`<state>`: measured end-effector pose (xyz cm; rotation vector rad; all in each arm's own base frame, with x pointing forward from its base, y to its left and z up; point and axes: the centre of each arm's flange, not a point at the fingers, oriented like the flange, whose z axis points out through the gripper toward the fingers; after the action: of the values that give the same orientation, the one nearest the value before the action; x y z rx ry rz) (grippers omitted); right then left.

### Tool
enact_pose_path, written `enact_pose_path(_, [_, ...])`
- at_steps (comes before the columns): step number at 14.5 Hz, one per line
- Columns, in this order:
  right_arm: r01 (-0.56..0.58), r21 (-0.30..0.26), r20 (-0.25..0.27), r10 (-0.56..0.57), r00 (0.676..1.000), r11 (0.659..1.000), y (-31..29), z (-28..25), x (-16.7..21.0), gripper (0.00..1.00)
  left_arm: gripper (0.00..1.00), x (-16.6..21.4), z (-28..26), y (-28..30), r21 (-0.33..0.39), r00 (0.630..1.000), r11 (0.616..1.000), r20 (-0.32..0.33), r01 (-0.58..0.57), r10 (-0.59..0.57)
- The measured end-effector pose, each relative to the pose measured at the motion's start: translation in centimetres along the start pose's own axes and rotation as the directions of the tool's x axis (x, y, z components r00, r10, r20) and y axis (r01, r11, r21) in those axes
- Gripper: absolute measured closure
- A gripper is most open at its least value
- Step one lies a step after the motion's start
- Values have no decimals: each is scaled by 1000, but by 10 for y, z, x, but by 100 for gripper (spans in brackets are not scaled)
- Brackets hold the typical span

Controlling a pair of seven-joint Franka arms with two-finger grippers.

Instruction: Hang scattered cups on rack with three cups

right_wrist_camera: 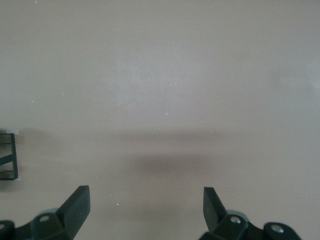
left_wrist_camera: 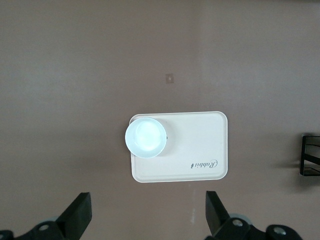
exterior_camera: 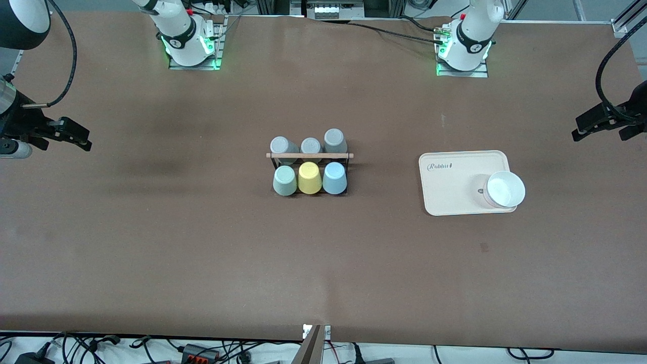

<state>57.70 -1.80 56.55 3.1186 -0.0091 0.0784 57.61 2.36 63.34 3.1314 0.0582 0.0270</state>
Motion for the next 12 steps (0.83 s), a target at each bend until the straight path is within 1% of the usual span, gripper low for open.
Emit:
enact_pose_path(3, [-2,10,1,2,1000,1000,-1,0,0,0,0,0,0,0,0,1000,1000,0,0,0])
enact_pose_path(12, [-11,11,1,11,1000,1000,4,0,0,0,0,0,0,0,0,1000,1000,0,0,0])
